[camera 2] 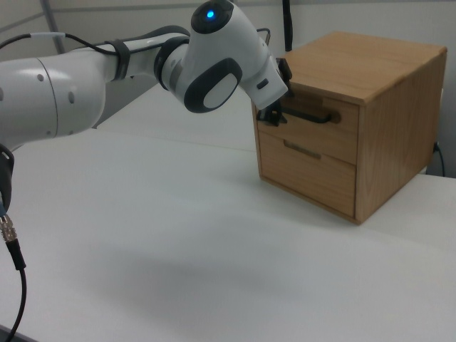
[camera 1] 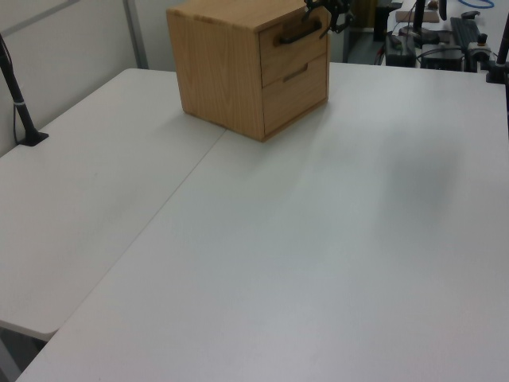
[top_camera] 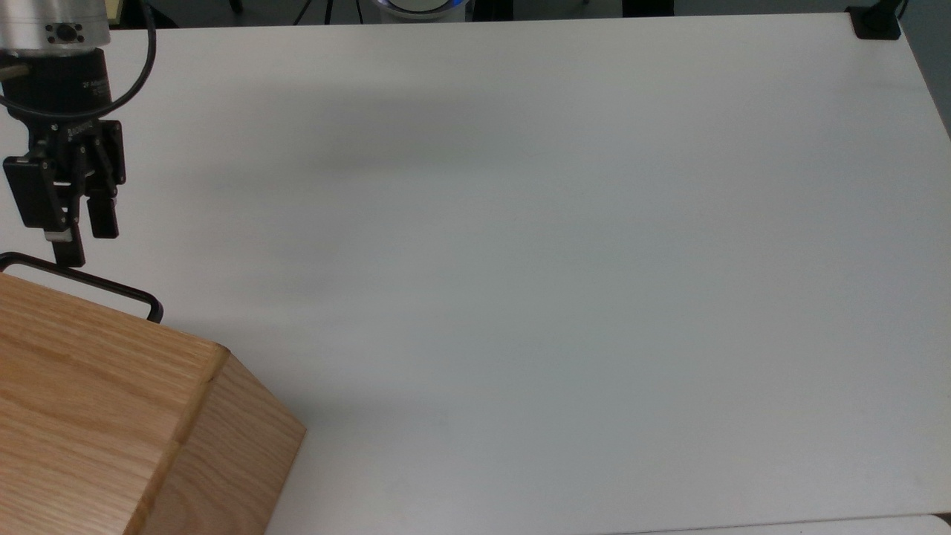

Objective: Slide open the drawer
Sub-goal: 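Lower the gripper onto the black handle and close on it, then pull the handle away from the cabinet, sliding the upper drawer out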

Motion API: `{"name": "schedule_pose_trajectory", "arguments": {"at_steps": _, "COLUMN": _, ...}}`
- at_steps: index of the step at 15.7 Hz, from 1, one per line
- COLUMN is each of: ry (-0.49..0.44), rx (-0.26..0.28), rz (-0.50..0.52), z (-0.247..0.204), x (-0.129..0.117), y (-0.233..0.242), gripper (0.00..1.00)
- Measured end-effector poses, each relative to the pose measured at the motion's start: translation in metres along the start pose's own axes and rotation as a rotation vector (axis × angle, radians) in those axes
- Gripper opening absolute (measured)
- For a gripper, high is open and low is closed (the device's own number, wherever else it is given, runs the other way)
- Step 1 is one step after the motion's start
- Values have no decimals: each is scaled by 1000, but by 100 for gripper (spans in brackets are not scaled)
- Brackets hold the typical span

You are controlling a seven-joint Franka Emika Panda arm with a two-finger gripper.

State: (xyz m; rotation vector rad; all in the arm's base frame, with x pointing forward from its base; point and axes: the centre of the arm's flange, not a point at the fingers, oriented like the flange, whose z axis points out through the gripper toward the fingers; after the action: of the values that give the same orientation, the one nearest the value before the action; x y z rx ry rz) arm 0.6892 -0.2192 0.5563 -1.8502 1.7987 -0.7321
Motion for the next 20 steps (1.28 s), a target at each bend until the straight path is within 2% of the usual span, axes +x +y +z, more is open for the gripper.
{"name": "schedule_pose_trajectory", "arguments": {"at_steps": 6, "ry": 39, "rx": 30, "rz": 3, "z": 24, "x": 5, "y": 7, "gripper": 64}}
{"name": "schedule_pose_trajectory", "arguments": {"at_steps": 9, "ry": 45, "rx": 27, "rz": 1, "z": 33, "x": 5, "y": 11, "gripper": 61}}
{"name": "schedule_pose_trajectory", "arguments": {"at_steps": 10, "ry": 47, "rx": 24, "rz": -3, "z": 35, "x": 5, "y": 12, "gripper": 53}}
{"name": "schedule_pose_trajectory", "arguments": {"at_steps": 13, "ry": 64, "rx": 46, "rz": -9, "z": 32, "x": 6, "y": 8, "gripper": 21}}
{"name": "schedule_pose_trajectory", "arguments": {"at_steps": 20, "ry": 64, "rx": 45, "rz": -14, "z": 32, "x": 7, "y": 9, "gripper": 20}}
